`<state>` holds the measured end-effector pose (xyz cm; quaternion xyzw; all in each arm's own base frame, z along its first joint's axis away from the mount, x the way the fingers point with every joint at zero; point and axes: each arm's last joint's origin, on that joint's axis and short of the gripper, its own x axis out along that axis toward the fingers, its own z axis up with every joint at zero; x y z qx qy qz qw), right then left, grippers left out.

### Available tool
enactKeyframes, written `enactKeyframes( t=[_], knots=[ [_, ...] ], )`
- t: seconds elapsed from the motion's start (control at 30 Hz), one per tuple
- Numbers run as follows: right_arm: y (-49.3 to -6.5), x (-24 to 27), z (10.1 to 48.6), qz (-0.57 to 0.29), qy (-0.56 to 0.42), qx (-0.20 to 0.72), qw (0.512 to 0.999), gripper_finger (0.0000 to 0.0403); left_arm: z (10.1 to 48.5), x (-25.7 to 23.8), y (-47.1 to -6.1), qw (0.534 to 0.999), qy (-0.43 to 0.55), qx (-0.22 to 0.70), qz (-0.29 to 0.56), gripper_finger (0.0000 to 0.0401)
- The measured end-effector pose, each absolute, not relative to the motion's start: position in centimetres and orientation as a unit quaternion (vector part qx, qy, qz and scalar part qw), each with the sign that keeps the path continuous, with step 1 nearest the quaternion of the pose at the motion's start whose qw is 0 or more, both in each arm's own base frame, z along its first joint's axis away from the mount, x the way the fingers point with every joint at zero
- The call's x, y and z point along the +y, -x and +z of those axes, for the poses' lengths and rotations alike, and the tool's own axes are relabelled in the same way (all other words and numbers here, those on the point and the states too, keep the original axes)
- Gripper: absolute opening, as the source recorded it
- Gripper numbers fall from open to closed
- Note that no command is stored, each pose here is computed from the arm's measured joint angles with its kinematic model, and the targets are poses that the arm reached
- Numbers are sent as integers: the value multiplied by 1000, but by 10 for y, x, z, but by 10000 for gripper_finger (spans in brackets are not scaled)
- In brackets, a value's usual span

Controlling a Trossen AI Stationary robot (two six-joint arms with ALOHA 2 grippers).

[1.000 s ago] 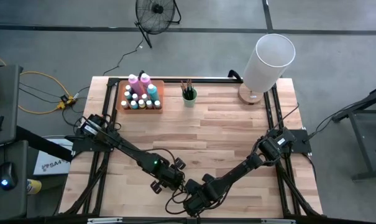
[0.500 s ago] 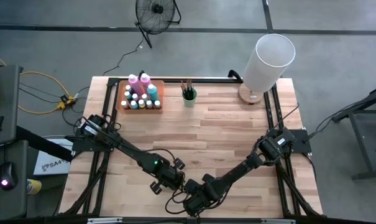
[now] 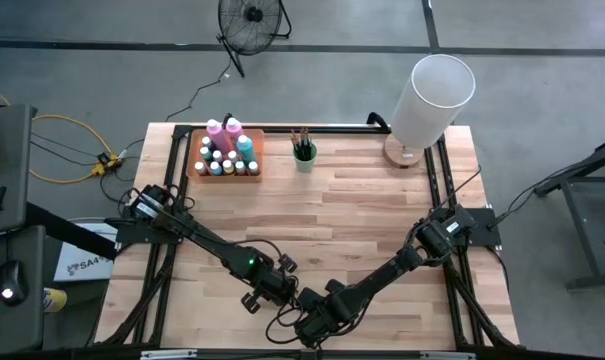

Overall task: Pick & Place Paint Supplies
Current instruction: Put the black paint brush into the green cup

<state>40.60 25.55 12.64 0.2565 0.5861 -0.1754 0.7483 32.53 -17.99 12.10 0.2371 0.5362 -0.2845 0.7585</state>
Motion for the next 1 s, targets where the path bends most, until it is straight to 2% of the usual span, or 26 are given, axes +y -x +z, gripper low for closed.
enactKeyframes(
  t=[0.1,0.4,0.5,0.6,0.77,0.9,1.0],
  knots=[
    [-406,255,126,-175,-257,586,748,3,119,-180,-325,758,-230,541,-282,9],
    [-407,256,128,-176,-256,577,755,4,118,-180,-325,759,-223,544,-280,3],
    [-406,256,134,-171,-259,572,759,18,118,-180,-325,758,-223,546,-280,3],
    [-404,256,144,-171,-259,564,766,49,117,-180,-325,756,-223,548,-281,2],
    [-399,255,174,-172,-272,534,782,124,117,-180,-325,755,-225,547,-284,1],
    [-393,253,192,-168,-287,538,775,181,117,-180,-324,754,-225,548,-283,0],
    [-384,250,211,-174,-307,538,765,206,118,-180,-324,757,-217,550,-278,0]
  ],
)
